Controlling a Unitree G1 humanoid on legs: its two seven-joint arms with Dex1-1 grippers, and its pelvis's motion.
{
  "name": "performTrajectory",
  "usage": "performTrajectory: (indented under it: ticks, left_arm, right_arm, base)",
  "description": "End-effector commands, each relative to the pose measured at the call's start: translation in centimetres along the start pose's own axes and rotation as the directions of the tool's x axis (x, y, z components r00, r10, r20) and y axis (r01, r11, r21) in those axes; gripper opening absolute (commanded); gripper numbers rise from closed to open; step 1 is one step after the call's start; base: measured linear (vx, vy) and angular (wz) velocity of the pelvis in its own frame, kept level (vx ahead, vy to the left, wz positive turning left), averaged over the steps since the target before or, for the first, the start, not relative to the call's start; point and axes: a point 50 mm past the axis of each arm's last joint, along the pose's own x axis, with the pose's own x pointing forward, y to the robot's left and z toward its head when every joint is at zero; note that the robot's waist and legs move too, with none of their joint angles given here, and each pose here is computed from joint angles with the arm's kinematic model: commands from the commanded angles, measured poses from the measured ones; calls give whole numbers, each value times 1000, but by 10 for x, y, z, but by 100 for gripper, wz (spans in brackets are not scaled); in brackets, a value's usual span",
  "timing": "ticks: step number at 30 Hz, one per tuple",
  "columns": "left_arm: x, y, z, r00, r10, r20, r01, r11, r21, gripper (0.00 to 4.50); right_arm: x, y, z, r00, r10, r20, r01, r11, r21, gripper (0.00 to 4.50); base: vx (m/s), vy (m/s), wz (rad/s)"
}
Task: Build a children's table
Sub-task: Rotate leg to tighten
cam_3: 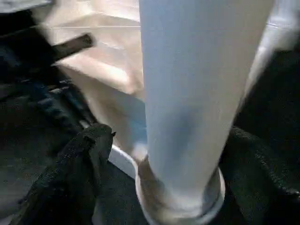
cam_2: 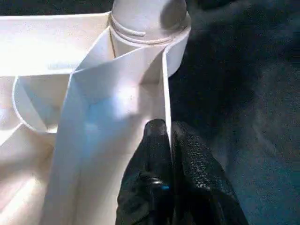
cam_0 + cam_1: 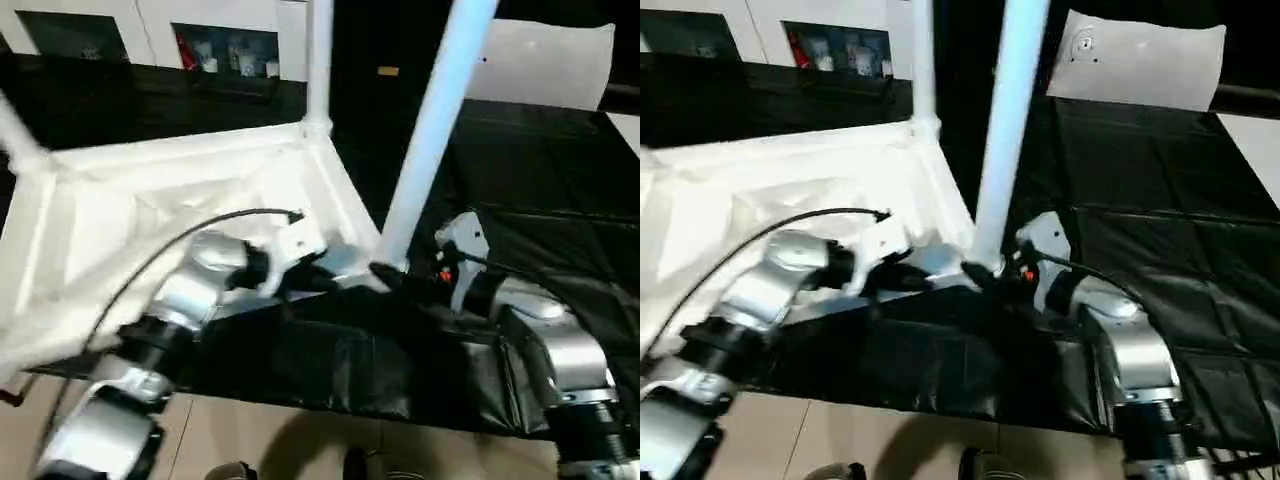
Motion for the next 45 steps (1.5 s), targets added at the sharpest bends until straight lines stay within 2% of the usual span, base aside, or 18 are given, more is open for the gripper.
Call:
performTrajectory:
  ticks: [1,7,8,12,17,26,29,33,37,39,42,43,45]
  left_arm:
    - [7,-12,-14,987,-132,-88,133,991,8,0]
    - [-4,-17,-18,950,-276,-148,292,951,100,0]
    - [-4,-17,-18,949,-277,-149,294,951,101,0]
    - [-11,-21,-18,915,-361,-179,387,911,140,0]
    - [-14,-23,-19,884,-411,-222,450,877,169,0]
    - [-14,-23,-18,872,-427,-238,473,861,186,0]
    - [-13,-22,-19,871,-428,-240,475,859,190,0]
    - [-12,-22,-21,880,-413,-235,457,871,182,0]
    - [-7,-19,-22,918,-347,-192,376,916,142,0]
    - [1,-15,-19,951,-272,-144,285,955,78,0]
    - [11,-13,-15,973,-209,-103,212,977,20,0]
    - [19,-10,-10,986,-151,-67,150,989,-18,0]
    - [25,-9,-7,992,-117,-40,115,992,-42,0]
  right_arm:
    - [-1,3,1,996,89,4,-89,996,-14,382]
    - [-10,7,-2,964,265,-24,-265,964,2,382]
    - [-11,7,-2,963,267,-25,-267,964,3,355]
    - [-16,11,-7,922,383,-55,-381,924,35,340]
    - [-18,14,-9,892,446,-78,-444,895,42,288]
    - [-15,19,-12,860,502,-88,-500,865,47,220]
    - [-15,20,-12,854,513,-85,-510,859,50,212]
    - [-14,23,-13,857,512,-65,-507,858,79,201]
    - [-13,31,-14,868,495,-36,-489,865,108,200]
    - [-6,35,-16,907,421,-9,-417,899,132,200]
    - [4,35,-17,952,305,15,-303,939,163,200]
    - [12,37,-19,972,236,13,-234,957,170,200]
    - [17,37,-19,982,187,13,-186,967,173,200]
  base:
    - [0,0,0]
    - [0,0,0]
    - [0,0,0]
    - [0,0,0]
    - [0,0,0]
    - [0,0,0]
    - [0,0,0]
    - [0,0,0]
    - [0,0,0]
    - [0,0,0]
    - [0,0,0]
    - [-54,5,-2]
    - [-27,3,-1]
